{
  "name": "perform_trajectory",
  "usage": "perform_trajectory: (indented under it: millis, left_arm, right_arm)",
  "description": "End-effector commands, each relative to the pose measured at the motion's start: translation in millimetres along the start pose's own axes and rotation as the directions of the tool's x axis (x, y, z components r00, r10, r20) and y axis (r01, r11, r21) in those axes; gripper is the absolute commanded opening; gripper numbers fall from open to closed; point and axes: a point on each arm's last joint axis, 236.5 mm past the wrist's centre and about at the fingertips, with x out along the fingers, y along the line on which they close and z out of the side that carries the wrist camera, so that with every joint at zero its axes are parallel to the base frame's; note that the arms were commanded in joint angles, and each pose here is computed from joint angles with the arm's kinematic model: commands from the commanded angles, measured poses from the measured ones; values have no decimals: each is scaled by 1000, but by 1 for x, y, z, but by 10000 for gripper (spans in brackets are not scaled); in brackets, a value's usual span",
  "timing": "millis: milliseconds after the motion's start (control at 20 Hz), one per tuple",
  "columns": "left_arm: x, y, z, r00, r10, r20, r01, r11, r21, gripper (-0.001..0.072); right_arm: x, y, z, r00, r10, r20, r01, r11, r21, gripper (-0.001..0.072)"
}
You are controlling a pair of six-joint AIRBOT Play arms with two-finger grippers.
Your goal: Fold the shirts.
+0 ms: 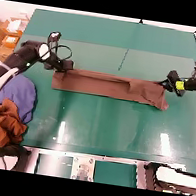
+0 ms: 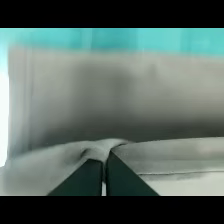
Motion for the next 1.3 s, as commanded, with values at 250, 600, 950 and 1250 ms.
perform_trajectory:
  millis: [250, 600, 950, 1250]
  left_arm:
    - [30, -17, 63, 983, -155, 103, 155, 988, 11, 687]
    - [-7, 3, 34, 981, -132, -144, 139, 989, 44, 498]
    - [-9, 3, 21, 971, -132, -198, 148, 986, 71, 21]
    - [-8, -3, 28, 973, -160, -166, 171, 984, 54, 21]
  right_arm:
    - [31, -23, 54, 1000, 16, -17, -15, 999, 30, 432]
    - [-8, -95, 35, 987, -48, -154, 41, 998, -48, 596]
    - [5, -133, 18, 970, 28, -243, -41, 998, -50, 616]
    - [52, -100, -6, 919, 180, -351, -212, 976, -54, 688]
